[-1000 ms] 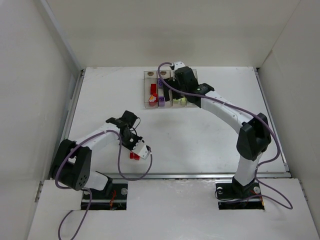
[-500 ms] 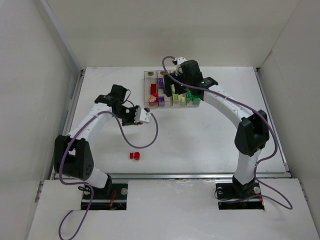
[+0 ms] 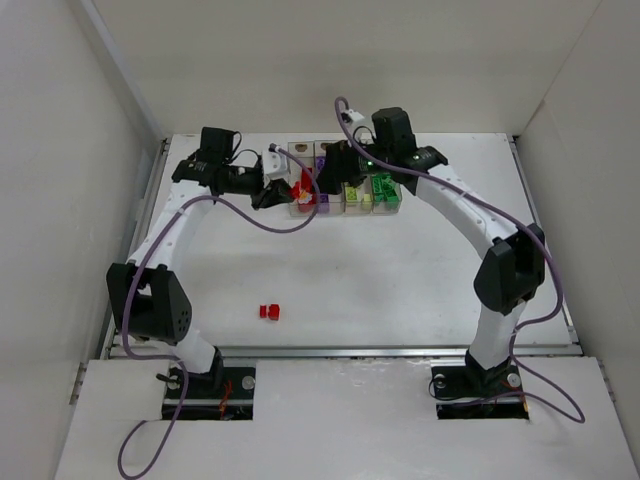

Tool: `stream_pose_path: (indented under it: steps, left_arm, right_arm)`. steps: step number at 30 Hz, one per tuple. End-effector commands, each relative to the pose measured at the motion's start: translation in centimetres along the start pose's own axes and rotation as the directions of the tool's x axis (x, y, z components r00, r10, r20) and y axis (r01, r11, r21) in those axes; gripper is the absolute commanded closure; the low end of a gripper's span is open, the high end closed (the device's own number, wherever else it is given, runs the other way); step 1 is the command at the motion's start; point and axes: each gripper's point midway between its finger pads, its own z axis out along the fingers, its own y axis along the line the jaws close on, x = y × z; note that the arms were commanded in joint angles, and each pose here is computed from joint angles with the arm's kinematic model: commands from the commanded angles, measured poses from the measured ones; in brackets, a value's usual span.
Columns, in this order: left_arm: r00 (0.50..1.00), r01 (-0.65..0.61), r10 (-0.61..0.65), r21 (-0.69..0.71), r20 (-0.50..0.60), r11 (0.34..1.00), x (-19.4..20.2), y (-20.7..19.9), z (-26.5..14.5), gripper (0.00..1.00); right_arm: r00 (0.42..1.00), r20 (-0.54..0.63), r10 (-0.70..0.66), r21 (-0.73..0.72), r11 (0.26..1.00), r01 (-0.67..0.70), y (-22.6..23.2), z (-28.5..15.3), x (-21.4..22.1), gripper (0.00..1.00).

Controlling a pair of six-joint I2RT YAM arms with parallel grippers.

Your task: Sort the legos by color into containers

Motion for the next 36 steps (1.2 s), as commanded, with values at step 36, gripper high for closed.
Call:
stream_pose_path:
  steps: [36]
  left_arm:
    - [0.989,0.088,-0.136,-0.491,-0.063,0.867,4.9,15.5,5.7,1.00]
  right_arm:
    - [0.949,0.281,0.139,0.411,0.877,-0.250,-8.8,-5.7,-2.4,0.12]
